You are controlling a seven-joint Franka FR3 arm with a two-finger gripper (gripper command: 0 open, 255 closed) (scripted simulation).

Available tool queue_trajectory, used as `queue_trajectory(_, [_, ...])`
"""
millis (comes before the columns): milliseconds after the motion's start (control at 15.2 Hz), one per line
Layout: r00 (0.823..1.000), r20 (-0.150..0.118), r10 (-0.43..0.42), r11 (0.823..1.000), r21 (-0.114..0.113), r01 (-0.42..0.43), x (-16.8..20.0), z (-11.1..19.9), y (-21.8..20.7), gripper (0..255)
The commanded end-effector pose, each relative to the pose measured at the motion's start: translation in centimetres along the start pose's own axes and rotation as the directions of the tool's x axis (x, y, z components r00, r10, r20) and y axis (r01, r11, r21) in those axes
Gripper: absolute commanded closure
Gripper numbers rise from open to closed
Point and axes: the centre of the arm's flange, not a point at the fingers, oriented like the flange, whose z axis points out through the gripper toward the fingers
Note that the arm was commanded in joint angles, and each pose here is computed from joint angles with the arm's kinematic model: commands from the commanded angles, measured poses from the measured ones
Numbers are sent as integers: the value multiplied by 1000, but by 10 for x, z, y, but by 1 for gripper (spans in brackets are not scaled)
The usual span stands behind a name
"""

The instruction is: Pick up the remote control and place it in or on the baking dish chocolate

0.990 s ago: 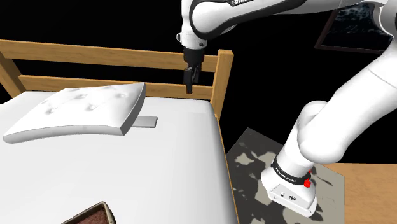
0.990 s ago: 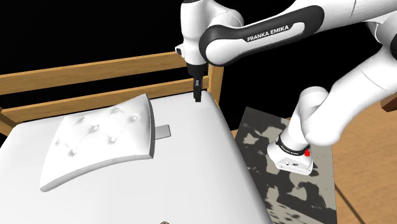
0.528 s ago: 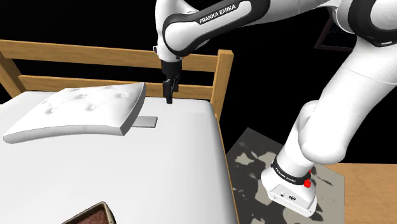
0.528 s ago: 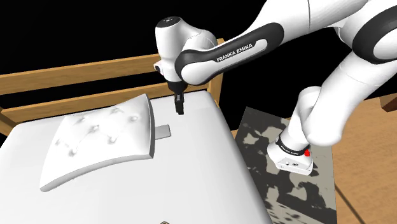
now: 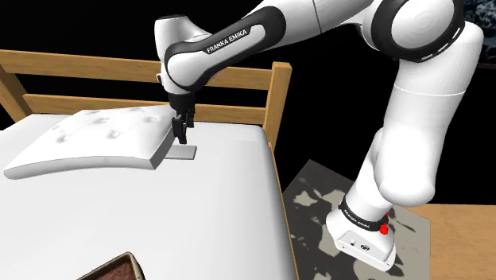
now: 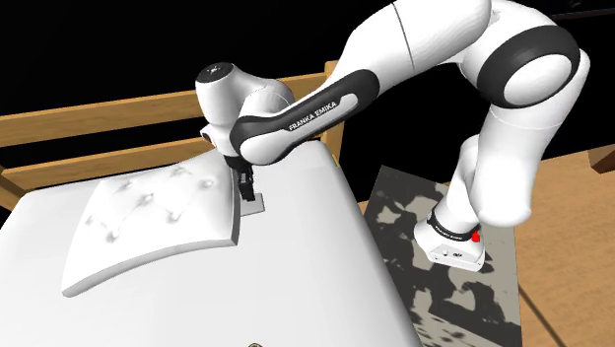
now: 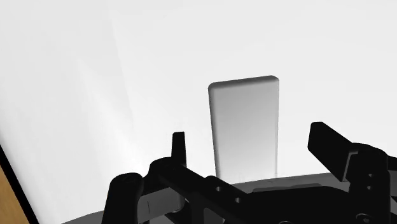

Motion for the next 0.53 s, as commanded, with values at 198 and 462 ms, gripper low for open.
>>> queue_trajectory(198, [998,-6,-64,998,0,64,40,28,-17,0])
queue_trajectory(462, [998,-6,-64,998,0,64,40,50,-17,0])
